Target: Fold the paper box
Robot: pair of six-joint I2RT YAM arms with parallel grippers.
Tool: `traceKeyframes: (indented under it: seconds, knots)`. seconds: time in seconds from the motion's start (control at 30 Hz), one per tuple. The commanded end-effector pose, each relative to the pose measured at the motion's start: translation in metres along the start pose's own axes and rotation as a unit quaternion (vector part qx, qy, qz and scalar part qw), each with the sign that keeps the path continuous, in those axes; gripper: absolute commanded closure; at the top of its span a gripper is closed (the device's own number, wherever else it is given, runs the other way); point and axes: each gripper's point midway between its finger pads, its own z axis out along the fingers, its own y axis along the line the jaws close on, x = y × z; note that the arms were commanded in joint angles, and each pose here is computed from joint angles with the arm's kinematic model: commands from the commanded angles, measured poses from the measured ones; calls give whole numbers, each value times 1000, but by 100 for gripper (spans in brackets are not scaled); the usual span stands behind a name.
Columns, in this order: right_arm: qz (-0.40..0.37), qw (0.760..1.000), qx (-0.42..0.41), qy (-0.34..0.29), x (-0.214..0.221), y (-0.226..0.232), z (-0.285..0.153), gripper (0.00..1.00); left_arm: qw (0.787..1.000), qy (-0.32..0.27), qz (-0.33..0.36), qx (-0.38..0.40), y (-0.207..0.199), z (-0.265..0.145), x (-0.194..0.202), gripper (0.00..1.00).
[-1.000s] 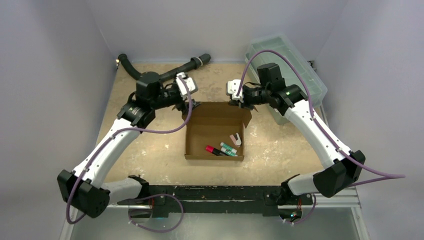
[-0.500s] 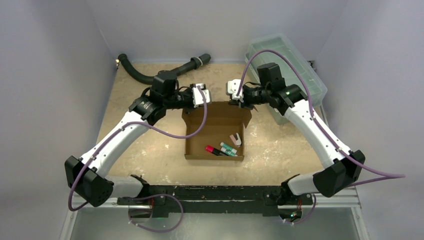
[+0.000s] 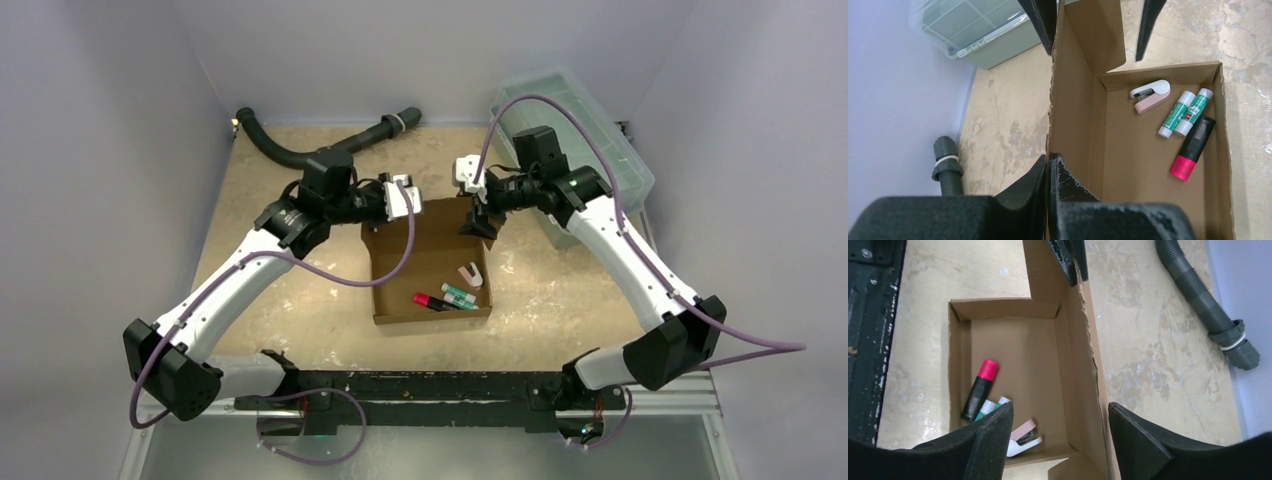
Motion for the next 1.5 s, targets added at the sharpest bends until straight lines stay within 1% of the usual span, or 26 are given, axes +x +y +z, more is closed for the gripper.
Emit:
traceKeyframes:
  seconds: [0.0, 0.1, 0.2, 0.23, 0.3, 0.33, 0.37, 0.43, 0.5, 0.67, 0.77, 0.9, 1.03, 1.1, 1.2, 1.33, 1.47]
  knots:
    - [19, 998, 13, -63, -38, -1, -35, 24, 999, -8, 8, -44, 8, -16, -9, 100]
    - [26, 994, 38, -97, -43, -5, -65, 20, 999, -7, 2, -51, 6, -20, -8, 100]
    - [22, 991, 80, -104, -33, -1, -85, 18, 998, -7, -5, -58, 5, -23, -7, 100]
    - [25, 990, 93, -106, -27, 0, -87, 19, 998, -8, -8, -60, 4, -24, -7, 100]
    - [46, 985, 118, -116, -12, 3, -86, 22, 998, -9, -11, -65, 3, -26, -7, 100]
    - [63, 981, 135, -124, -4, 2, -84, 28, 998, -10, -14, -67, 2, -28, -7, 100]
    - [81, 976, 155, -129, 9, 1, -81, 36, 997, -12, -15, -70, 2, -29, -8, 100]
    - [103, 965, 197, -135, 30, -4, -77, 55, 997, -13, -20, -76, 2, -30, -6, 100]
    - [129, 956, 216, -147, 42, -10, -76, 73, 996, -12, -28, -80, 0, -30, -3, 100]
    - [145, 950, 226, -159, 62, -14, -64, 100, 995, -6, -39, -95, -5, -33, 7, 100]
    - [140, 952, 225, -156, 77, -11, -54, 100, 994, -14, -39, -104, -6, -37, 6, 100]
    - [151, 939, 254, -176, 86, -18, -50, 100, 993, -22, -42, -106, -6, -38, 3, 100]
    - [186, 921, 277, -201, 90, -24, -46, 98, 993, -23, -49, -106, -7, -37, 4, 100]
    - [223, 905, 286, -224, 87, -29, -45, 98, 993, -23, -51, -108, -7, -38, 4, 100]
    - [262, 887, 294, -240, 84, -35, -40, 99, 992, -24, -55, -109, -8, -38, 4, 100]
    - [292, 874, 299, -247, 85, -38, -30, 100, 992, -22, -60, -109, -9, -38, 7, 100]
    - [330, 855, 315, -246, 95, -47, -25, 100, 991, -20, -64, -112, -7, -38, 9, 100]
